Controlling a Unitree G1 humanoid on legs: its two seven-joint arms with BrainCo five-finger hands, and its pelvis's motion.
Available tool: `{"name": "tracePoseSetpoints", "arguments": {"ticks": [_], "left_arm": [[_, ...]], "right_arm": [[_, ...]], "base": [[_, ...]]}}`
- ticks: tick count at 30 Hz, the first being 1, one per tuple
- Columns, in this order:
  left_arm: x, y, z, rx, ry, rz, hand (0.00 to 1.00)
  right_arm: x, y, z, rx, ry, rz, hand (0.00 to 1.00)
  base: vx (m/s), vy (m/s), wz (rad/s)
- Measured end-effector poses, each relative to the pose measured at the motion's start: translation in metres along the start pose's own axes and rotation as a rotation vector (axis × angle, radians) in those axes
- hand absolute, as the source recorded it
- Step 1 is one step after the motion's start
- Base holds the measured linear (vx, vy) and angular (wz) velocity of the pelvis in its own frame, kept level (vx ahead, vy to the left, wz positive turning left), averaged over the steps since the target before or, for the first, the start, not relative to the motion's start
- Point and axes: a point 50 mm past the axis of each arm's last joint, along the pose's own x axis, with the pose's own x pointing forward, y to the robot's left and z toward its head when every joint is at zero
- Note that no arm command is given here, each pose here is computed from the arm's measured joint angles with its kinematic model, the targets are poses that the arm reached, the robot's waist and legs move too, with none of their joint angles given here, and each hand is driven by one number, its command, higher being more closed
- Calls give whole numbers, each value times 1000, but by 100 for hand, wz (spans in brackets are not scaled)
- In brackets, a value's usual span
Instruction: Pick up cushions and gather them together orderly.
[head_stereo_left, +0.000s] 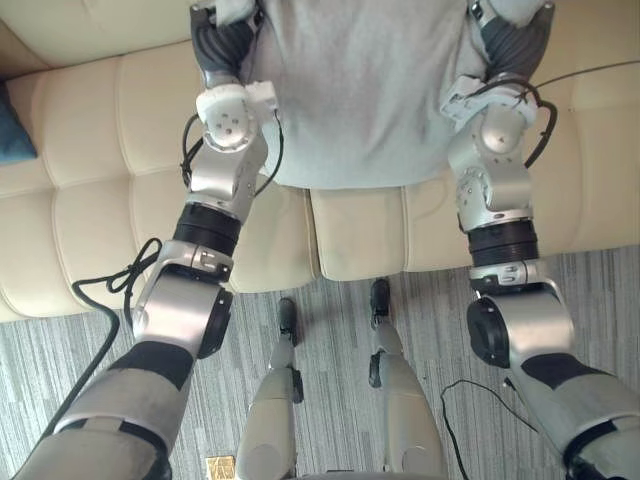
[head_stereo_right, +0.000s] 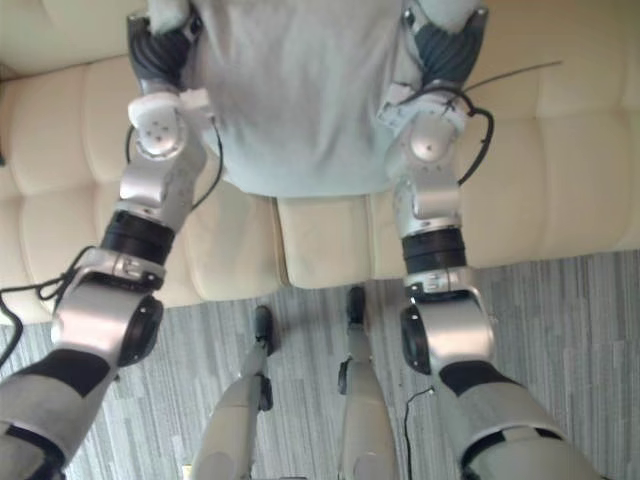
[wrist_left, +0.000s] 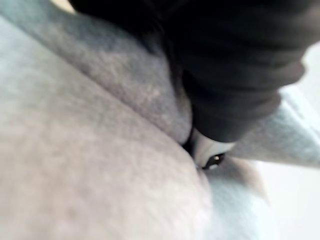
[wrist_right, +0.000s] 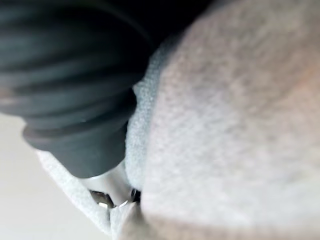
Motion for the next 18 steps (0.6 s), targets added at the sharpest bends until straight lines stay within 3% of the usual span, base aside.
{"name": "tracePoseSetpoints", "arguments": {"ticks": [9,14,18], "left_arm": [[17,12,12,-61,24,63,0],[28,43,20,-108,22,118,0],[30,81,17,-246,42,211,0]], "right_arm": [[29,-10,18,27,19,-45,0],[47,-29,41,69,-11,-59,0],[52,-59,51,151,-20,-138,0]], "base": [[-7,0,0],[-6,0,1],[-5,0,1]]}}
